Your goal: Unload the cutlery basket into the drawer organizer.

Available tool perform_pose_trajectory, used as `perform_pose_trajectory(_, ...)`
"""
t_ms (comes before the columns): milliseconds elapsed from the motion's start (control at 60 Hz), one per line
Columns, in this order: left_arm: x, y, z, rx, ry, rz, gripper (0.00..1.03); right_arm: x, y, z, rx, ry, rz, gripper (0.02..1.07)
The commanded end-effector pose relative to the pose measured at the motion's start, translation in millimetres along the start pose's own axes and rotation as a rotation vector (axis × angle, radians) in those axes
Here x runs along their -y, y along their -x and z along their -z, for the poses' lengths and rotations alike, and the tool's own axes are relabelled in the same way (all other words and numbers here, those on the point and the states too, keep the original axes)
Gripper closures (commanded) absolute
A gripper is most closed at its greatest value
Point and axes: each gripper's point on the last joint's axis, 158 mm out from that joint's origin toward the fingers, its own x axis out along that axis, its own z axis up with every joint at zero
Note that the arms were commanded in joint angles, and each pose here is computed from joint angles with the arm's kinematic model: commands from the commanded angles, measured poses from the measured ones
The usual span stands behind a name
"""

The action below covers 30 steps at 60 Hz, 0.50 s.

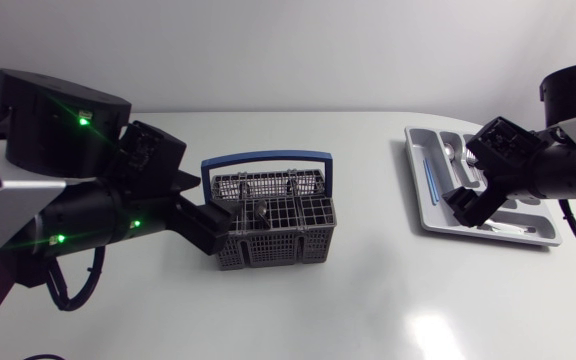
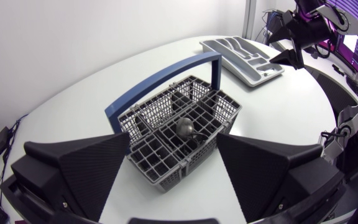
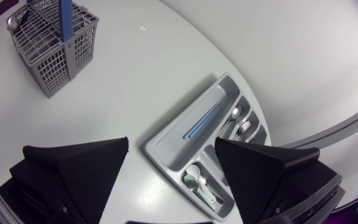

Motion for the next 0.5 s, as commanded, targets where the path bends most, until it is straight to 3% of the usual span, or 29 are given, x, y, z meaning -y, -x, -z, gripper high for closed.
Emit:
perform_pose_trajectory(0, -5.8, -0.2, -15.7, 0.028, 0.031, -0.02, 0.04, -10.1, 2.9, -6.7, 0.001, -0.031, -0.014, 0.07)
perform_pose_trajectory(483, -11.2, -26.4, -17.7, -0.068, 0.045, -0.037, 0.04, -76.6, 13.7, -42.2, 0.018, -0.028, -0.12, 0.07)
